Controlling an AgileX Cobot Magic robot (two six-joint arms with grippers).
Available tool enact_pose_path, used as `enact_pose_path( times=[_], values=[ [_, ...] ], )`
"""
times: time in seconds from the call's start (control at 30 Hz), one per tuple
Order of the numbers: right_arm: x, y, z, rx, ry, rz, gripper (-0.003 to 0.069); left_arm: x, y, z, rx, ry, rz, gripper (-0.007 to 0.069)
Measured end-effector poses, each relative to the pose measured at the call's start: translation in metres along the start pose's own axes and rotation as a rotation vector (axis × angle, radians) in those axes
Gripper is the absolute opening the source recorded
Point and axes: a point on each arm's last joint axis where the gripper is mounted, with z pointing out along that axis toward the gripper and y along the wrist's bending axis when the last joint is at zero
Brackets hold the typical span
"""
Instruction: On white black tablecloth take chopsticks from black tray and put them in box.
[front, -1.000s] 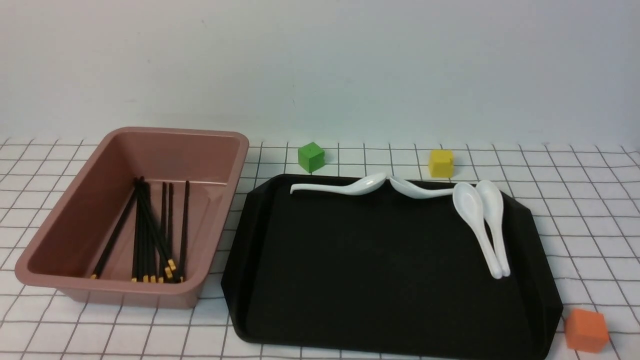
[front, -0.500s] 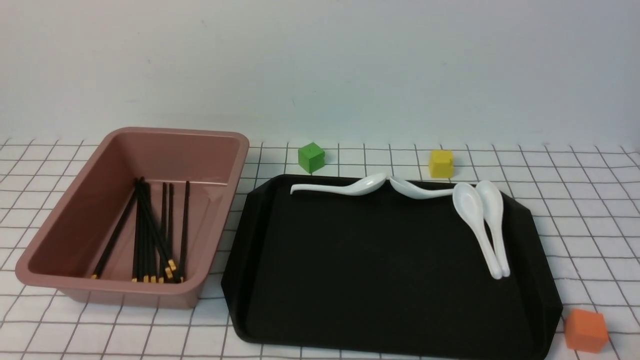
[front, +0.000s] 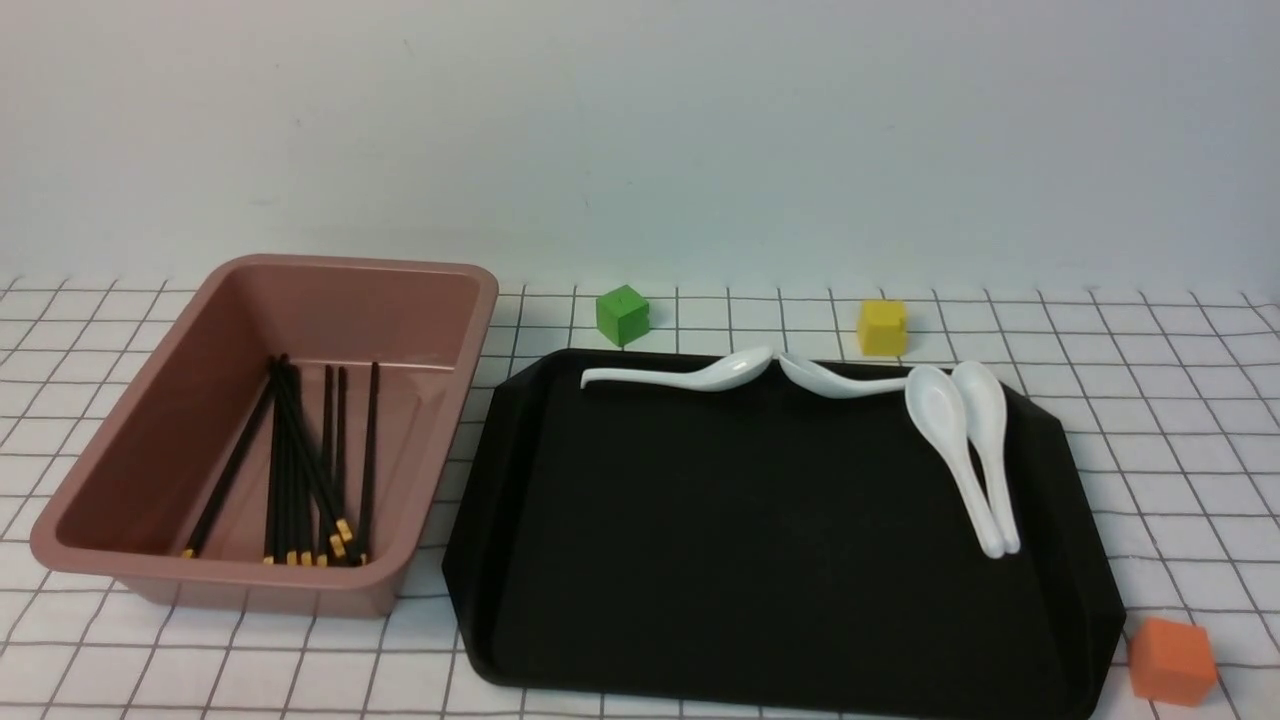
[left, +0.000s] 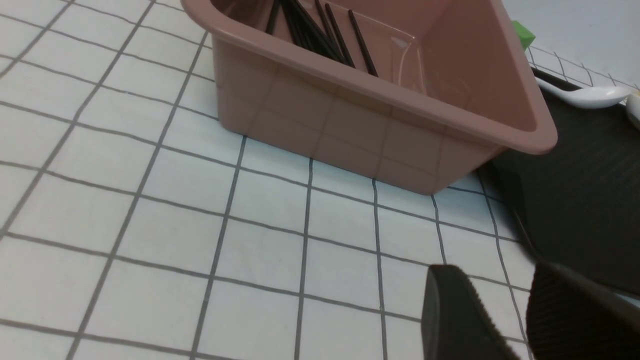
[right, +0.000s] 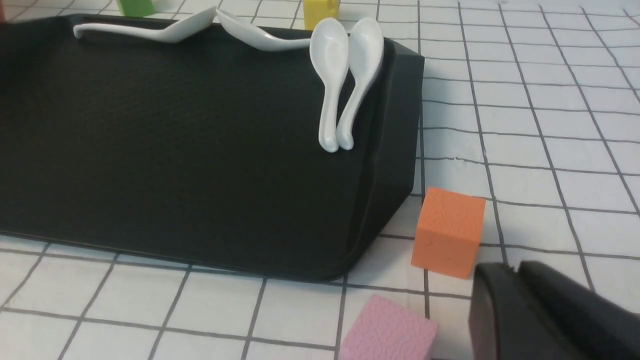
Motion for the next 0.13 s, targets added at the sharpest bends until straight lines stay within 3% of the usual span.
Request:
enact_pose_path(
  times=[0.13],
  values=[
    [0.0000,0.0000,0.0000,0.000,0.000,0.000,0.0079,0.0000,0.0000,0.0000,0.000,0.000,0.000,0.0239]
  ],
)
